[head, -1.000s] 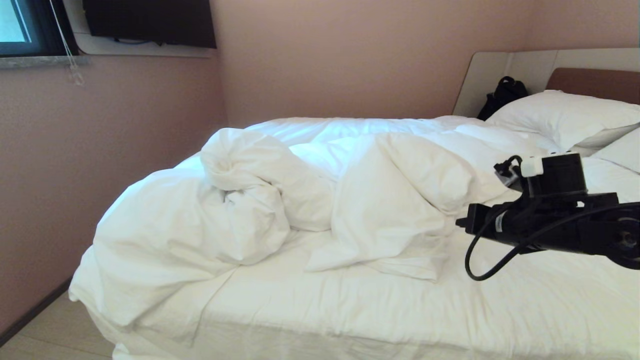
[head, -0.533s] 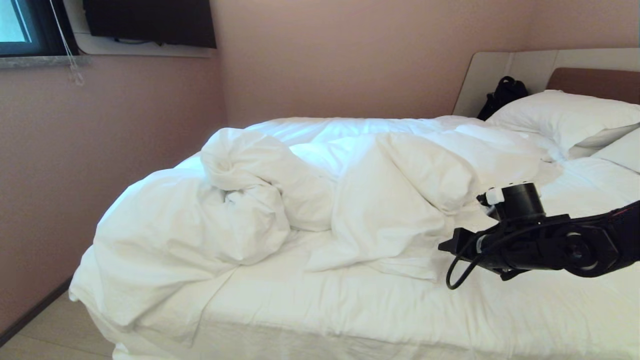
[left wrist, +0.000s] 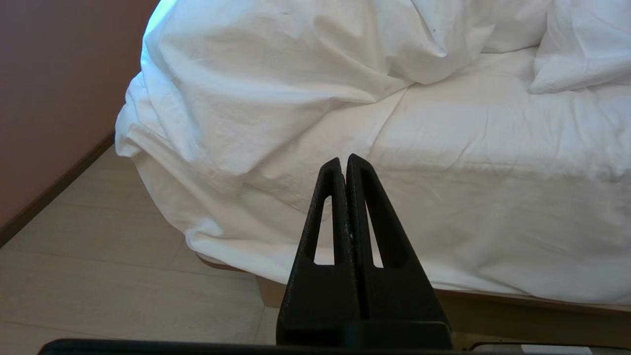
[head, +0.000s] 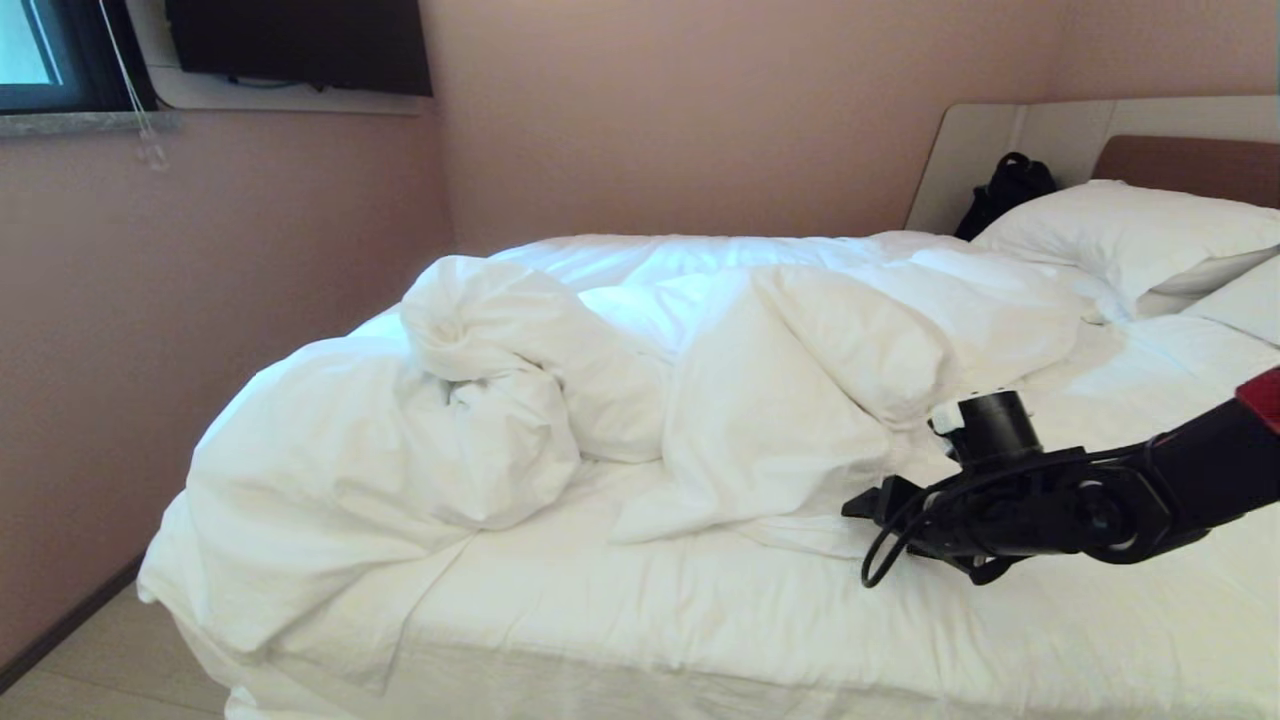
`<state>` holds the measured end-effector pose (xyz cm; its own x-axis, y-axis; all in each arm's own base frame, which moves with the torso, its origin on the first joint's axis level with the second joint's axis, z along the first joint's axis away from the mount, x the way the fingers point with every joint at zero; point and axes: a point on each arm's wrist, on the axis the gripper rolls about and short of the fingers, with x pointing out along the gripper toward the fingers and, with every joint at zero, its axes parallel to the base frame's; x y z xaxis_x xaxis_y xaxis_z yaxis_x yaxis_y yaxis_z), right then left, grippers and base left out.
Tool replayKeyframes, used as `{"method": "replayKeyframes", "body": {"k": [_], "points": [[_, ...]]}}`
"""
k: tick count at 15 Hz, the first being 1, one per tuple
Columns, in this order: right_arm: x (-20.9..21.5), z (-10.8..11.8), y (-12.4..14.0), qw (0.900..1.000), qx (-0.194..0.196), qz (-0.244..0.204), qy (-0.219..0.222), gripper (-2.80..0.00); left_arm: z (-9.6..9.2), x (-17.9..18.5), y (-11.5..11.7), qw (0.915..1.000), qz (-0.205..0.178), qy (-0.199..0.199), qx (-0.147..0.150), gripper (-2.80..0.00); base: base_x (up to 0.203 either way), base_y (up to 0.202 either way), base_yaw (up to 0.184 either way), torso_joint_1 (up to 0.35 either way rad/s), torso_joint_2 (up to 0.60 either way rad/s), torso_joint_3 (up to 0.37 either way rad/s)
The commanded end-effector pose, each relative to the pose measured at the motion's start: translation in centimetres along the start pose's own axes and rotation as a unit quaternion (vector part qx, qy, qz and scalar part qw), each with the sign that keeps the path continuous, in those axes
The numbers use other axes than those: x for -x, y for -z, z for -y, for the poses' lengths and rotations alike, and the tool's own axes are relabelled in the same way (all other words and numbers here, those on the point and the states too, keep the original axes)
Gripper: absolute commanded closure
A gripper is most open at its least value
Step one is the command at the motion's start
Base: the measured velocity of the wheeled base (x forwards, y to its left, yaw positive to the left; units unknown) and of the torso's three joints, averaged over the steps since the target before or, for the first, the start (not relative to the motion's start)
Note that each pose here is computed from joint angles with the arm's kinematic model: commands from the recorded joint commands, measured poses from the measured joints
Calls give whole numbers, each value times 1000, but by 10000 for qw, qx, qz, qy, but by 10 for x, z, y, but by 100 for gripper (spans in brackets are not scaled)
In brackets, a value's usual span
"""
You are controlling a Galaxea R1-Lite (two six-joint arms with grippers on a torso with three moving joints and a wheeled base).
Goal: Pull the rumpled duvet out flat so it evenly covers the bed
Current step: Hold the folded corner of the quilt
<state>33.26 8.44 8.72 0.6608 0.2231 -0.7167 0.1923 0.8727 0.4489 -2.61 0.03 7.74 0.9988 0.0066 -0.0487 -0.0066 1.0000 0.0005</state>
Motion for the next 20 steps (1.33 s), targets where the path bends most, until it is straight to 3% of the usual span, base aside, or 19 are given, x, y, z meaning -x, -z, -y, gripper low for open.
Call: {"method": "replayKeyframes", "body": {"k": [1,5,15,19,20], "points": [[-14,0,2,9996,-243,-112,34,-280,0,0,0,10000,-7,0,0,0,0,0,0,0,0,0],[-26,-1,6,9993,-268,-252,-45,-280,0,0,0,10000,-6,0,0,0,0,0,0,0,0,0],[-60,-25,5,9982,223,272,-492,-280,0,0,0,10000,-4,-1,0,0,0,0,0,0,0,0],[-69,-28,9,9964,365,669,-379,-280,0,0,0,10000,-9,-1,0,0,0,0,0,0,0,0],[-70,-27,9,9965,365,659,-362,0,0,0,0,10000,-9,2,0,0,0,0,0,0,0,0]]}}
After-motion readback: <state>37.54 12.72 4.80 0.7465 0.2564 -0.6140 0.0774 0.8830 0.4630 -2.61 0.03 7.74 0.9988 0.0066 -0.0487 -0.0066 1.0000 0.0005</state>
